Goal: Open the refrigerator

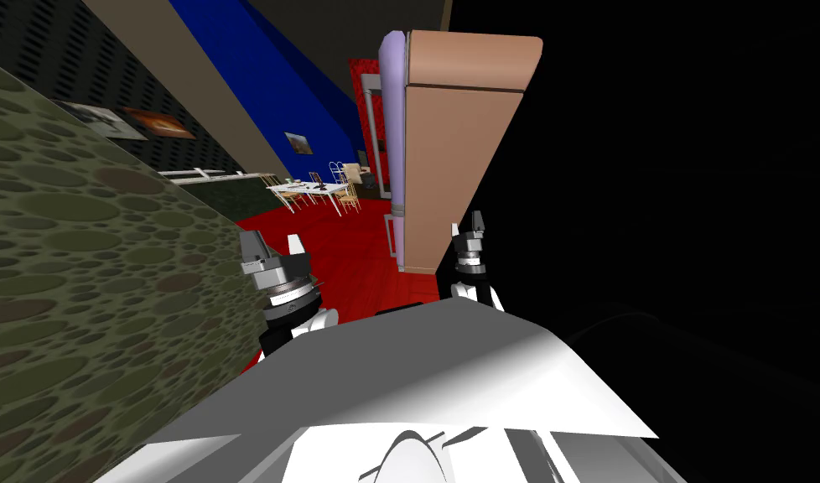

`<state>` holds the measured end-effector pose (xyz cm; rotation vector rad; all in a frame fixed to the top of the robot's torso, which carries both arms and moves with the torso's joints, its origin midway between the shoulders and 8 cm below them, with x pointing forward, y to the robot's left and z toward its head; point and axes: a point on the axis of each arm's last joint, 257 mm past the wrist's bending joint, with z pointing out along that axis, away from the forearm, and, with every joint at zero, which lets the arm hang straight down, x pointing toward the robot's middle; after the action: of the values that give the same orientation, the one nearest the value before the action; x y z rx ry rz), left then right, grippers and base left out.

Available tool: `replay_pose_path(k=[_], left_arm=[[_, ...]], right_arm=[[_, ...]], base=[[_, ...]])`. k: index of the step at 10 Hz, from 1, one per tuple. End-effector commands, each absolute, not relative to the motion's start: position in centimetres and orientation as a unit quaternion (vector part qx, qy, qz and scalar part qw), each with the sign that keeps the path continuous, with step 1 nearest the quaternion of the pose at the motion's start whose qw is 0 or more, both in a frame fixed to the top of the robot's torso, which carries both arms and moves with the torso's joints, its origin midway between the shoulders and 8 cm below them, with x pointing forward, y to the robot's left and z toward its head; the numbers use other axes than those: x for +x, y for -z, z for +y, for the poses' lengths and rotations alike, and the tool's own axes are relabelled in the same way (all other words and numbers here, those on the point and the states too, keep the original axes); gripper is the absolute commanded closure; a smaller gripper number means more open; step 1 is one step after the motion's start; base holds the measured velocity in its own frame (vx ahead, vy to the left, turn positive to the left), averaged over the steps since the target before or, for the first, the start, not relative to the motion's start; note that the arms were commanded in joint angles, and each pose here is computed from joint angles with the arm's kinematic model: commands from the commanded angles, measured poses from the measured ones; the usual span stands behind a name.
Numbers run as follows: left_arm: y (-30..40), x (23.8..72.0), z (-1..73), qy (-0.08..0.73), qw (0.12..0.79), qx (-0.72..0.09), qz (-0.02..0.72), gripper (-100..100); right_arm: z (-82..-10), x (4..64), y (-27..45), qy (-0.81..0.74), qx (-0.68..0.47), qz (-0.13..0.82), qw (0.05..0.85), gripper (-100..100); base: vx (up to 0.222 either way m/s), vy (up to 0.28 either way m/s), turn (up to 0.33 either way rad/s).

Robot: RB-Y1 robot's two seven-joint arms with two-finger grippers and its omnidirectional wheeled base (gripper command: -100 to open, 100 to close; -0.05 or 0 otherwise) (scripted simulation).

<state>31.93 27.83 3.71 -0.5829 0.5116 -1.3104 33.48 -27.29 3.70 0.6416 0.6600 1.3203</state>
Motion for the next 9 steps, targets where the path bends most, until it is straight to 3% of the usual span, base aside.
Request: replay_pose_path(k=[1, 9], left_arm=[[-3.72, 31.93, 27.83, 0.594, 0.724, -0.264, 0.232, 0], [-3.73, 31.92, 27.82, 0.594, 0.724, -0.264, 0.232, 0]], right_arm=[[-27.29, 33.48, -3.70, -0.591, 0.287, 0.296, 0.693, 0], [-27.28, 33.47, -3.72, -0.591, 0.287, 0.295, 0.693, 0]], base=[[0.000, 0.000, 0.000], [0.000, 0.000, 0.000]])
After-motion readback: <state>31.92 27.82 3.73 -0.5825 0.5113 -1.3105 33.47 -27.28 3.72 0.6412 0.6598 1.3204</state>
